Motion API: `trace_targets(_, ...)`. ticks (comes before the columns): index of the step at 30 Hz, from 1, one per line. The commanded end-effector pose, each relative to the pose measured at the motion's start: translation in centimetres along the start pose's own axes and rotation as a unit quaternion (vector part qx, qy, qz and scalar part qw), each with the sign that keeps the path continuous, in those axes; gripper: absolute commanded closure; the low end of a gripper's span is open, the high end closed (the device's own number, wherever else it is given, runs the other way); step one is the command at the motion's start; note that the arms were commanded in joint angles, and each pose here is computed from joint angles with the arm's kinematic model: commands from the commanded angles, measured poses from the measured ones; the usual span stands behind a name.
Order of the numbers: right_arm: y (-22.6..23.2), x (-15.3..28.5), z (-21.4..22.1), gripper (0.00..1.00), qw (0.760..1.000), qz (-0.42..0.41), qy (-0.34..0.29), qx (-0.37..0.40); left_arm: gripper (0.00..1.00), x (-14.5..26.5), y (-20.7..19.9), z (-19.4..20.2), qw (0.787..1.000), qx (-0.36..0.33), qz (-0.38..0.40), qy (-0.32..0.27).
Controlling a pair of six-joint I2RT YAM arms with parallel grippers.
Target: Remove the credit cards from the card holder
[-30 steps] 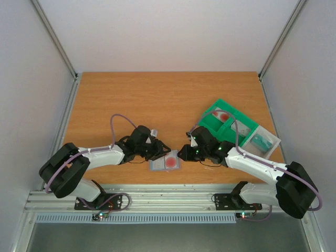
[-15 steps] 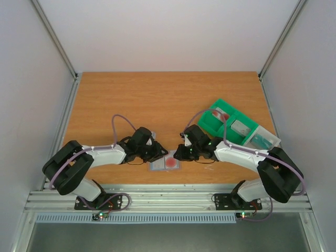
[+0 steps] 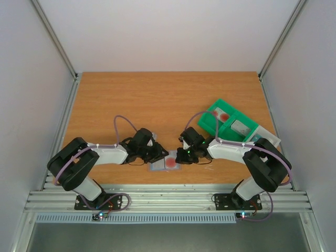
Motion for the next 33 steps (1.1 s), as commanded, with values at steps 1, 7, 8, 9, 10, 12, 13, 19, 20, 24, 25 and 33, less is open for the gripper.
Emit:
trace_targets(1,-0.3,0.0,-0.1,0.92,1.000,0.023,0.004,0.004,0.67,-0.6,1.1,0.2,1.000,-0.002,-0.014,0.002)
trace_targets(7,-0.6,-0.3,0.1,0.92,1.000,0.025,0.004,-0.001,0.79,-0.9,1.0,0.1,1.000,0.002,-0.003,0.001)
trace_targets(8,-0.6,-0.3,0.1,0.92,1.000,0.024,0.005,-0.002,0.82,-0.9,0.9,0.1,1.000,0.002,-0.001,0.001)
trace_targets(9,-0.5,-0.3,0.1,0.92,1.000,0.023,0.005,-0.003,0.85,-0.8,0.8,0.1,1.000,0.002,0.000,0.001)
trace_targets(10,-0.5,-0.3,0.1,0.92,1.000,0.021,0.005,-0.004,0.88,-0.7,0.7,0.1,1.000,0.001,0.003,0.000)
trace_targets(12,-0.6,-0.2,0.2,0.92,1.000,0.017,0.004,-0.009,0.94,-0.6,0.7,0.1,1.000,0.000,0.007,-0.002)
trace_targets(13,-0.6,-0.3,0.3,0.92,1.000,0.017,0.005,-0.009,0.96,-0.5,0.6,0.1,1.000,-0.001,0.011,-0.002)
trace_targets(19,-1.0,-0.8,0.5,0.98,1.000,0.018,0.006,-0.012,0.91,0.0,0.2,0.2,1.000,-0.006,0.001,-0.006)
trace_targets(20,-1.1,-0.9,0.5,0.98,1.000,0.018,0.008,-0.013,0.88,0.1,0.2,0.2,1.000,-0.006,-0.004,-0.007)
trace_targets(24,-1.3,-1.3,0.7,0.99,1.000,0.019,0.014,-0.016,0.77,0.0,0.8,0.2,1.000,-0.004,-0.019,-0.008)
trace_targets(25,-1.4,-1.4,0.7,0.99,1.000,0.020,0.015,-0.016,0.76,0.0,1.0,0.3,1.000,-0.003,-0.020,-0.008)
trace_targets(33,-1.6,-1.7,0.9,0.99,0.999,0.016,0.019,-0.027,0.91,-0.5,1.2,0.2,1.000,0.000,-0.002,-0.011)
Point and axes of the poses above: each gripper's point midway between its finger pads, its own x axis back along the fingers, its own y axis along the line the jaws close on, z = x × y, the point moved 10 cm from there along x, back along the fingers, and after that the axes turned 5 degrees about x, right-handed, at the moved point
